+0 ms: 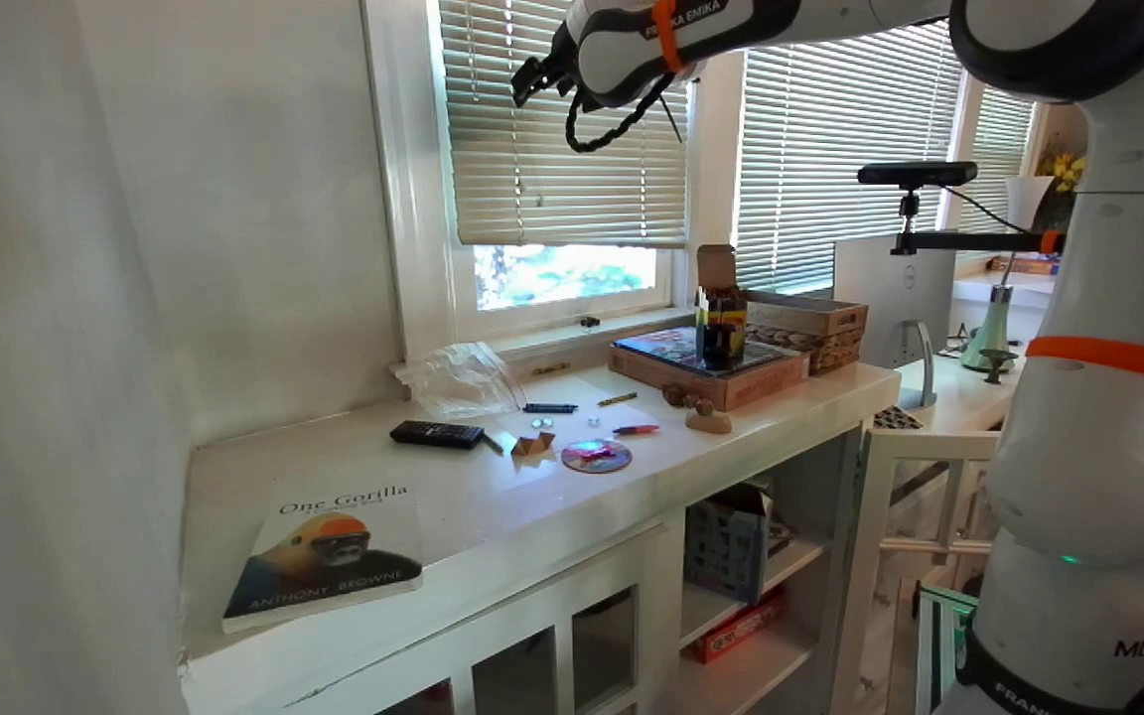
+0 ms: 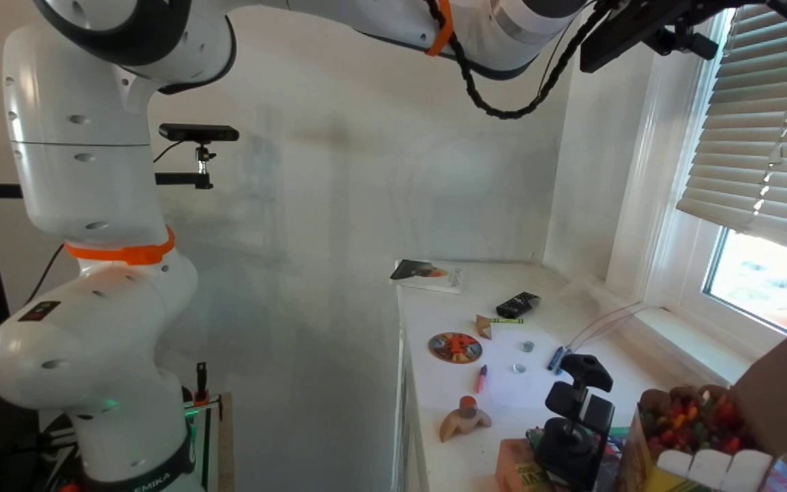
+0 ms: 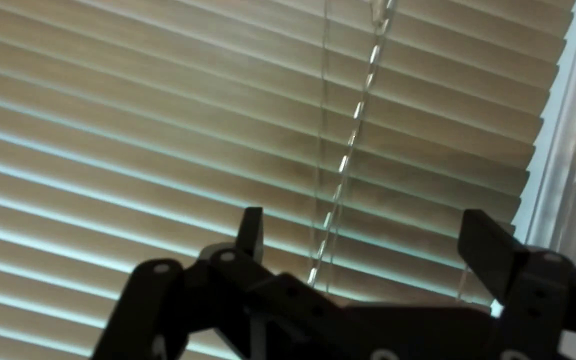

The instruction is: Close the blinds

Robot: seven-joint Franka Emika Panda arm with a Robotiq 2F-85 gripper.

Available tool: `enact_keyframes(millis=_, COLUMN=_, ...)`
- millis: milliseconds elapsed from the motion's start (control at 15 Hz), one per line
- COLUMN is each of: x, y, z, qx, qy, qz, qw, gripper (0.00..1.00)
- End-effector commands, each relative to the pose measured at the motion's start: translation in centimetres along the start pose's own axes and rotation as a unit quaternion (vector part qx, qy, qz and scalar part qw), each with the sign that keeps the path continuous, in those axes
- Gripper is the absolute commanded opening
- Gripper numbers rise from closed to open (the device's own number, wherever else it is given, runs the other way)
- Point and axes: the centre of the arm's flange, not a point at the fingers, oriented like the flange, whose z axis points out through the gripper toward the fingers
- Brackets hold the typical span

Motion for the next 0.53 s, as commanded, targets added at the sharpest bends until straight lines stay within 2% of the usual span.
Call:
enact_keyframes(millis=0, x=-2.6, y=-1.0, z=0.3, qx=0.024, qy=-0.021, qz=0.032, qw=0.9990, gripper=1.00)
enact_keyframes(millis=333, x=-4.7, y=-1.8, z=1.8, qx=0.042, qy=-0.046, qz=0.076, qw=0.9952, gripper=1.00)
enact_keyframes(millis=400, x=-3.6, y=-1.5, z=2.2, qx=0.030, qy=-0.039, qz=0.052, qw=0.9974, gripper=1.00)
enact_keyframes(millis=467, x=-3.9, y=-1.6, z=2.3, qx=0.033, qy=-0.042, qz=0.058, qw=0.9969, gripper=1.00)
